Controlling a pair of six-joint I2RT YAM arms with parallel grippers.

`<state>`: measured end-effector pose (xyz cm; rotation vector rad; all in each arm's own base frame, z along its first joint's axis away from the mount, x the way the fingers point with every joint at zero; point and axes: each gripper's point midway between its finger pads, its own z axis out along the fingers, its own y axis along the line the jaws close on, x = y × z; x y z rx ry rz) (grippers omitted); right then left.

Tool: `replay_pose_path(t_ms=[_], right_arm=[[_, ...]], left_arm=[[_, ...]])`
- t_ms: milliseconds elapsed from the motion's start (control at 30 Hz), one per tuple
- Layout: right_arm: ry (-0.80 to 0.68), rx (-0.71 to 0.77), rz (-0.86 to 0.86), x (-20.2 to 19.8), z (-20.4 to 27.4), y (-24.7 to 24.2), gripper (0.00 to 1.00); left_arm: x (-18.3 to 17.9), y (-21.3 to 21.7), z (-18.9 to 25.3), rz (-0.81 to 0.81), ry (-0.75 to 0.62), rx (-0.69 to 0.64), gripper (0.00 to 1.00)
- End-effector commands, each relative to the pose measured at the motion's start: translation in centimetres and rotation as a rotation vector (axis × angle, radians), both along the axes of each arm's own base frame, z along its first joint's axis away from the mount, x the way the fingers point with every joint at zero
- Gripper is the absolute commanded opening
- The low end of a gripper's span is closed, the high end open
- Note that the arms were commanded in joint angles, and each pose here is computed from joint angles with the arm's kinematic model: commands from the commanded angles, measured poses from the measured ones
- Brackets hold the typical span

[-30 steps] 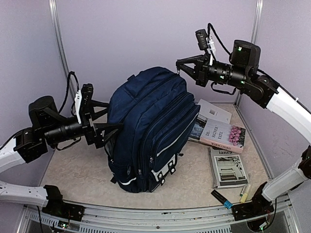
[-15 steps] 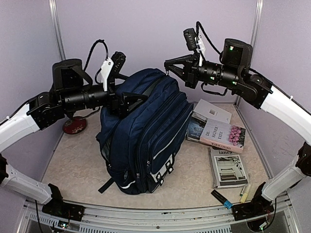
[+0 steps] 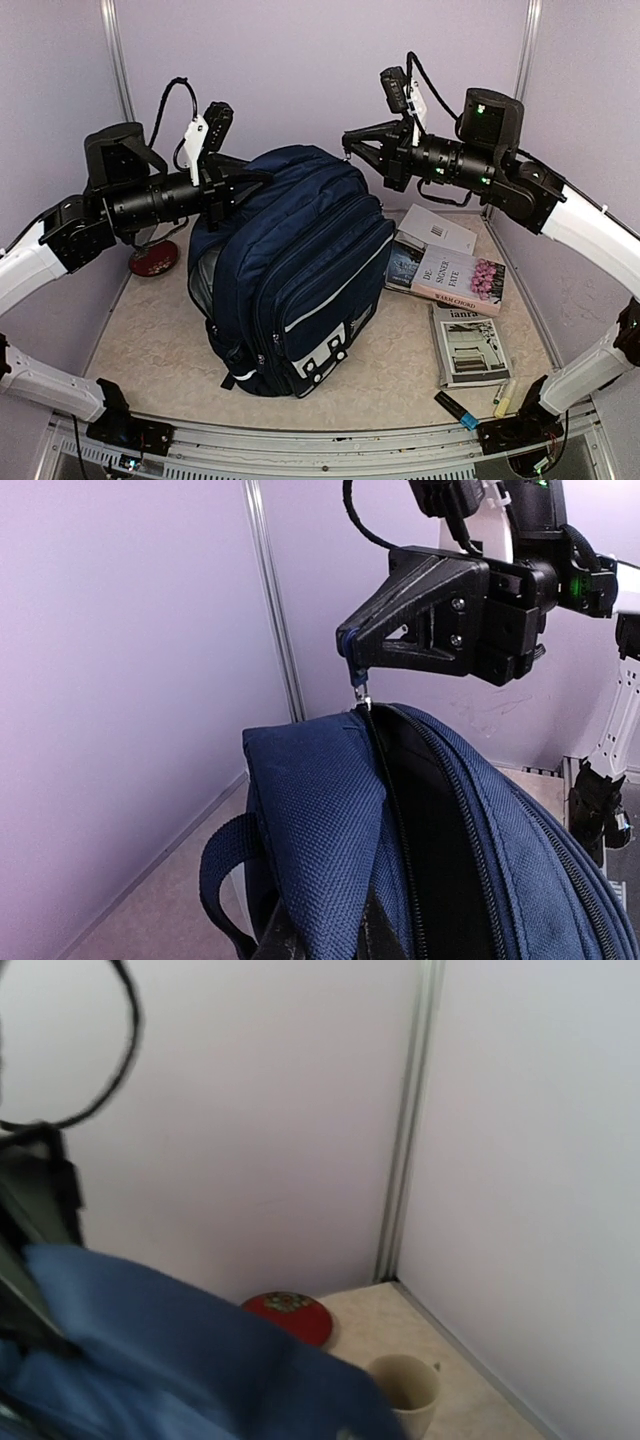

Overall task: Pack the student bag
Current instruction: Hold the largest pocket of the student bag, then unzip the largest pocket of the student bag, then pick up the book from the corner of the board.

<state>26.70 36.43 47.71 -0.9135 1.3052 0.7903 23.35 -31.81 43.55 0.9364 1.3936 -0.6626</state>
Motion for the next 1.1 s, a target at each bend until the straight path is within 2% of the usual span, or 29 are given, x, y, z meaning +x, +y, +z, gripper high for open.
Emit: replay_pose_path(t_ms=[0, 133, 267, 467, 633, 833, 967, 1067], right_arm=[[-0.025, 0.025, -0.194, 3.0, 0.3, -5.3, 0.00], [0.046, 0.083, -0.284, 5.9, -2.4, -10.6, 0.00], [0.155, 0.110, -0.337, 7.9, -7.3, -14.1, 0.00], [0.385, 0.079, -0.248, 9.1, -17.8, -13.9, 0.00], [0.508, 0.063, -0.240, 10.3, -23.3, -13.2, 0.00], [0.584, 0.053, -0.225, 11.3, -26.0, -12.6, 0.00], [0.580, 0.018, -0.256, 11.6, -25.2, -12.9, 0.00], [0.588, -0.023, -0.356, 12.3, -24.5, -14.3, 0.00]], left_arm=[[-2.2, 2.6, 2.7, -0.003, -0.113, -0.054, 0.00], [-3.3, 4.7, 5.0, 0.028, -0.177, -0.103, 0.00], [-5.3, 5.9, 7.3, -0.012, -0.241, -0.171, 0.00], [-7.8, 8.4, 11.0, -0.034, -0.305, -0.308, 0.00], [-8.3, 9.7, 11.9, -0.005, -0.311, -0.347, 0.00], [-7.3, 9.2, 10.5, 0.022, -0.279, -0.321, 0.00], [-4.8, 9.0, 9.4, 0.127, -0.264, -0.268, 0.00], [-2.2, 8.6, 8.6, 0.237, -0.286, -0.190, 0.00]])
